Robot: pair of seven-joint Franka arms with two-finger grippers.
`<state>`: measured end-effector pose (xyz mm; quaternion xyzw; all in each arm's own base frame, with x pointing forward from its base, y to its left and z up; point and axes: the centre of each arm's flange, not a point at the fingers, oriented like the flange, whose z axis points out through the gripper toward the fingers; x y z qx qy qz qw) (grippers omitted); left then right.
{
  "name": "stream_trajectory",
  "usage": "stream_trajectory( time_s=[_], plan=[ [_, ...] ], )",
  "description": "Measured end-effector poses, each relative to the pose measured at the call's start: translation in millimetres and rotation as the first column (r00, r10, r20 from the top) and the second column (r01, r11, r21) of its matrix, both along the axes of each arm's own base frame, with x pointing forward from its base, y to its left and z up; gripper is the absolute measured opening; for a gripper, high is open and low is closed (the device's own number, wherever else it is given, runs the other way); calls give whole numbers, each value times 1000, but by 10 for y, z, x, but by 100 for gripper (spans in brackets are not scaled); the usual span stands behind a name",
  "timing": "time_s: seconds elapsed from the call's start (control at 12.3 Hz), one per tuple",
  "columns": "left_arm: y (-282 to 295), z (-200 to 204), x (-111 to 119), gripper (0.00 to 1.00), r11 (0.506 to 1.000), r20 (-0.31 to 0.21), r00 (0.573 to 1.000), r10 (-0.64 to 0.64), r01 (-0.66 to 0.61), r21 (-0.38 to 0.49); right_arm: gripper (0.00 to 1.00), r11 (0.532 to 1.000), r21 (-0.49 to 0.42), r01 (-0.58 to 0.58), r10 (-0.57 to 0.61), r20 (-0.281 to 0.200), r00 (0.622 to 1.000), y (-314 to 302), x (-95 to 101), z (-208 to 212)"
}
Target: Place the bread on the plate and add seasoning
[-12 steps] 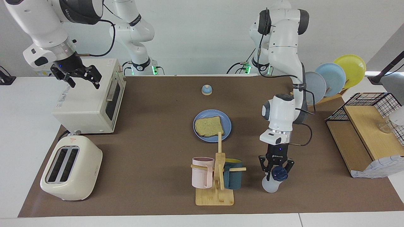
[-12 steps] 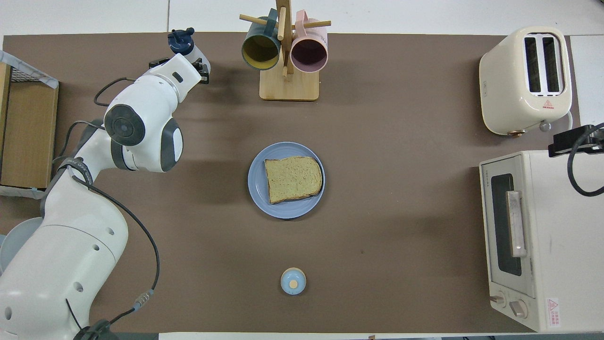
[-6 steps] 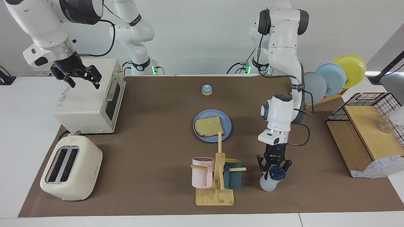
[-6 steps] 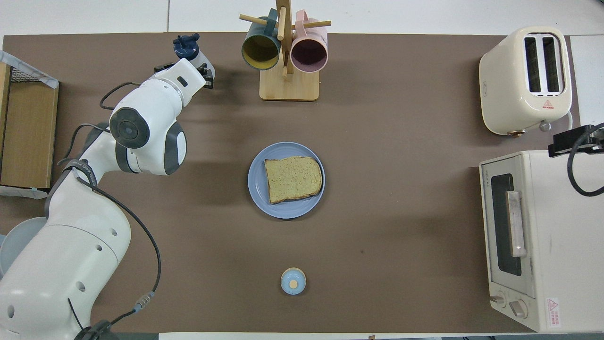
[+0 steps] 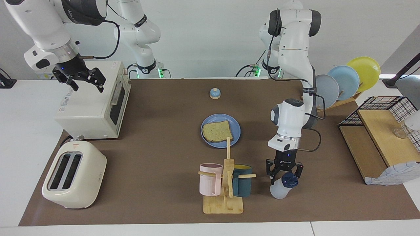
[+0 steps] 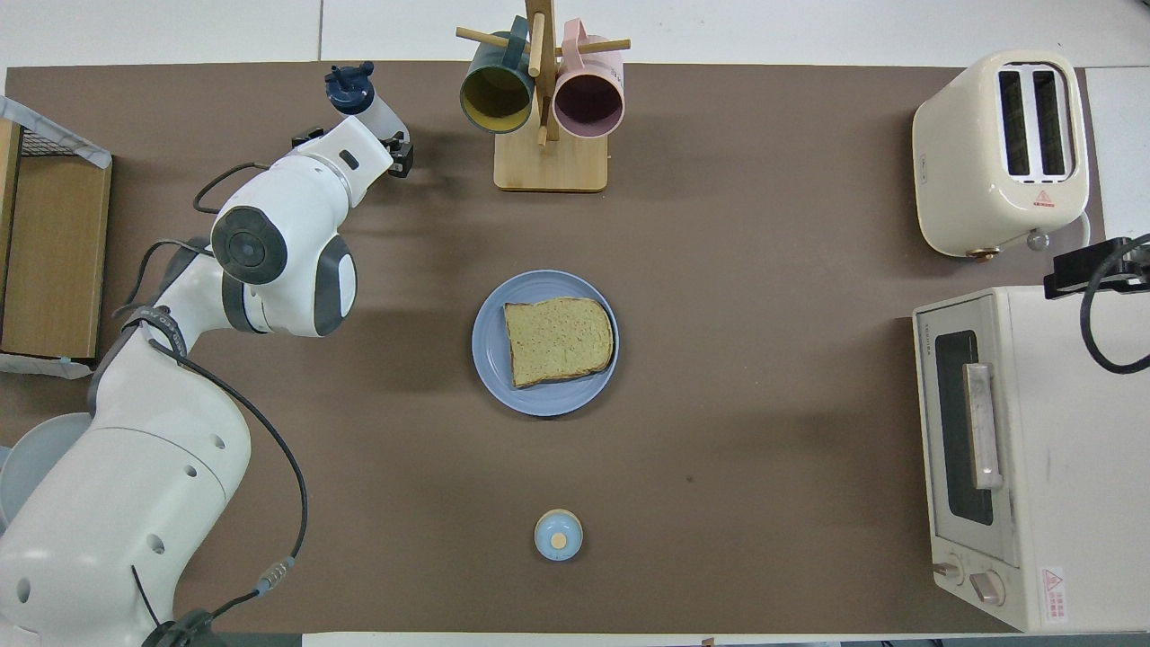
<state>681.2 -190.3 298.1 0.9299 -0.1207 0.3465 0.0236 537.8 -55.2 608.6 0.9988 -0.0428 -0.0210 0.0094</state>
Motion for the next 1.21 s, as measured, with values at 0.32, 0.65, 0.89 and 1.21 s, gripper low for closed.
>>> stream_trajectory(
  time_s=[0.32,0.65,0.89,1.21],
  plan=[
    [38,-84,-78,100,1000,-25,1000,6,-6,3,100,1000,0,0,0,0,1000,0,0,0],
    [173,423,-458,100,1000,-185,983,14,-14,0,100,1000,0,0,0,0,1000,0,0,0],
    [229,1513,-856,100,1000,-369,929,-18,13,-16,100,1000,0,0,0,0,1000,0,0,0],
    [414,2924,-1287,100,999,-547,836,-50,52,-12,100,1000,0,0,0,0,1000,0,0,0]
  ],
)
